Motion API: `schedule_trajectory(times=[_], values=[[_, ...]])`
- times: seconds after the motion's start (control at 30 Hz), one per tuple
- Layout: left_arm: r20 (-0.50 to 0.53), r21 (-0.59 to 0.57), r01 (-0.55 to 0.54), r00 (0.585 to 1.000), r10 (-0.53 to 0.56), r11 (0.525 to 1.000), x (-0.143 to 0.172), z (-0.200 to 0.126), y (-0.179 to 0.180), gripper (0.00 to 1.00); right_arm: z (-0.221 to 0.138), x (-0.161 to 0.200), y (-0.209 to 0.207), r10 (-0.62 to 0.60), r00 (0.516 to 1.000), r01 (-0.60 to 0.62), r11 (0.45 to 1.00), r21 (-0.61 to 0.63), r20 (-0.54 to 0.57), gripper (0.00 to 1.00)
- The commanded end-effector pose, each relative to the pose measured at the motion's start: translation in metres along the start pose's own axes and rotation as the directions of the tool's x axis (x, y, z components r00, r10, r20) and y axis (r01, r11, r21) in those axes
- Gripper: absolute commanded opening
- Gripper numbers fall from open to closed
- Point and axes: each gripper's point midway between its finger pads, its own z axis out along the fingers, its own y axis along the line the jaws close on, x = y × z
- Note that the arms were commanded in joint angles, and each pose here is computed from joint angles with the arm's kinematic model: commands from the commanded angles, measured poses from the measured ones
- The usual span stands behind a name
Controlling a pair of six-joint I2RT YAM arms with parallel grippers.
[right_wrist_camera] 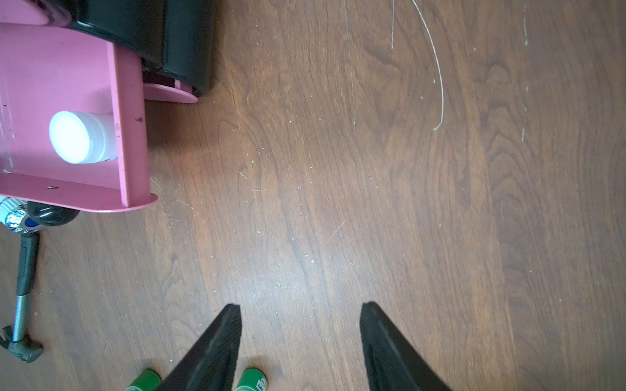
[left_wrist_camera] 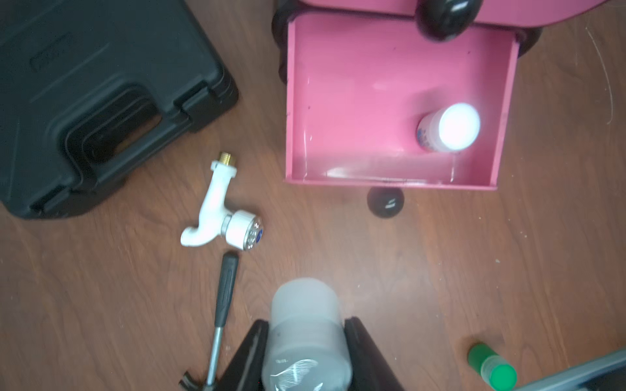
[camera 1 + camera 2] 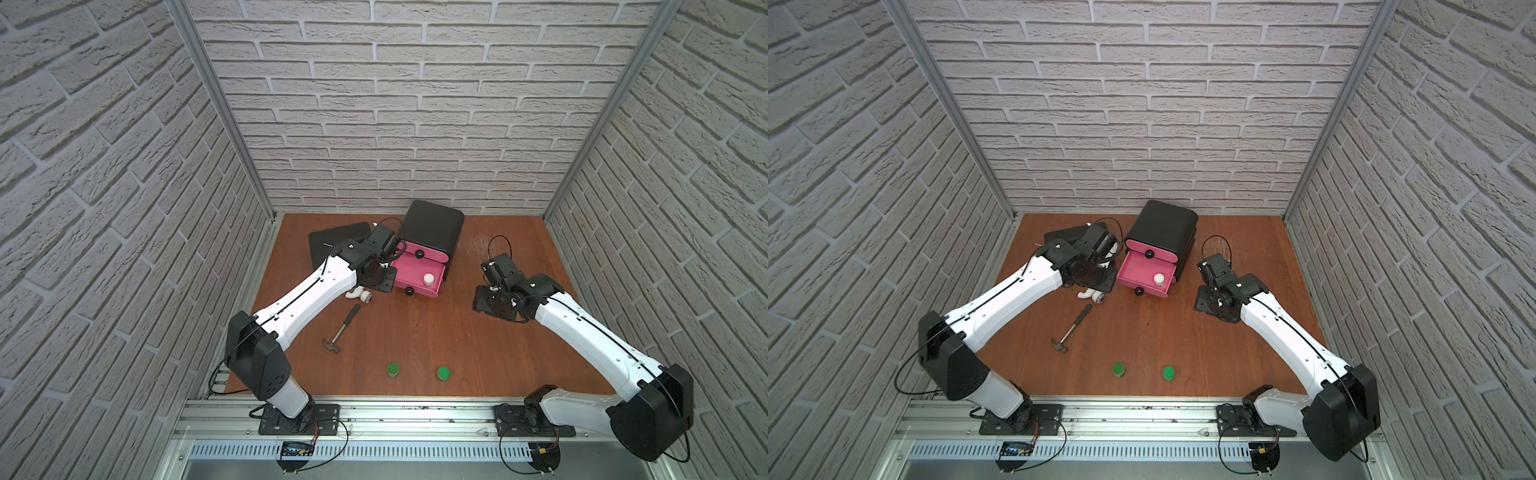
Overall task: Put the paint cans in the drawer according to color
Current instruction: Place the paint can in the drawer.
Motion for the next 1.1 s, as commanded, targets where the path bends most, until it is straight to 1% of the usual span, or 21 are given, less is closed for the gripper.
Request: schedule_trajectory(times=[0.0,0.07,0.27,0.43,0.63,0.8,0.93,1.07], values=[[0.032,0.004,-0.038,0.999,0.038,0.999,-0.030,0.011,-0.008,0.37,-0.002,-0.001,-0.009,0.013,1.000,-0.013,1.000,0.009,0.021,0.61],[0.042,0.007,-0.047,0.998,0.047,0.999,-0.044,0.021,-0.014,0.37,-0.002,-0.001,-0.011,0.020,1.000,-0.021,1.000,0.010,0.021,0.60],[0.045,0.005,-0.079,0.996,0.079,0.997,-0.071,0.049,-0.031,0.37,-0.003,-0.004,-0.011,0.030,0.999,-0.030,1.000,0.004,0.022,0.60],[0.006,-0.012,-0.102,0.995,0.102,0.995,-0.073,0.073,-0.036,0.38,-0.004,-0.006,-0.015,0.028,0.999,-0.028,1.000,0.010,0.022,0.60],[-0.016,-0.004,-0.098,0.995,0.098,0.995,-0.072,0.089,-0.040,0.40,-0.005,-0.008,-0.019,0.032,0.999,-0.032,0.999,0.014,0.019,0.60],[-0.012,-0.008,-0.077,0.997,0.077,0.997,-0.071,0.098,-0.039,0.41,-0.004,-0.009,-0.021,0.035,0.999,-0.036,0.999,0.013,0.016,0.60],[-0.023,-0.007,-0.076,0.997,0.076,0.997,-0.069,0.104,-0.040,0.47,-0.004,-0.012,-0.021,0.036,0.999,-0.036,0.999,0.012,0.016,0.60],[-0.028,-0.008,-0.078,0.997,0.078,0.997,-0.067,0.107,-0.040,0.48,-0.005,-0.013,-0.022,0.037,0.999,-0.037,0.999,0.012,0.019,0.60]])
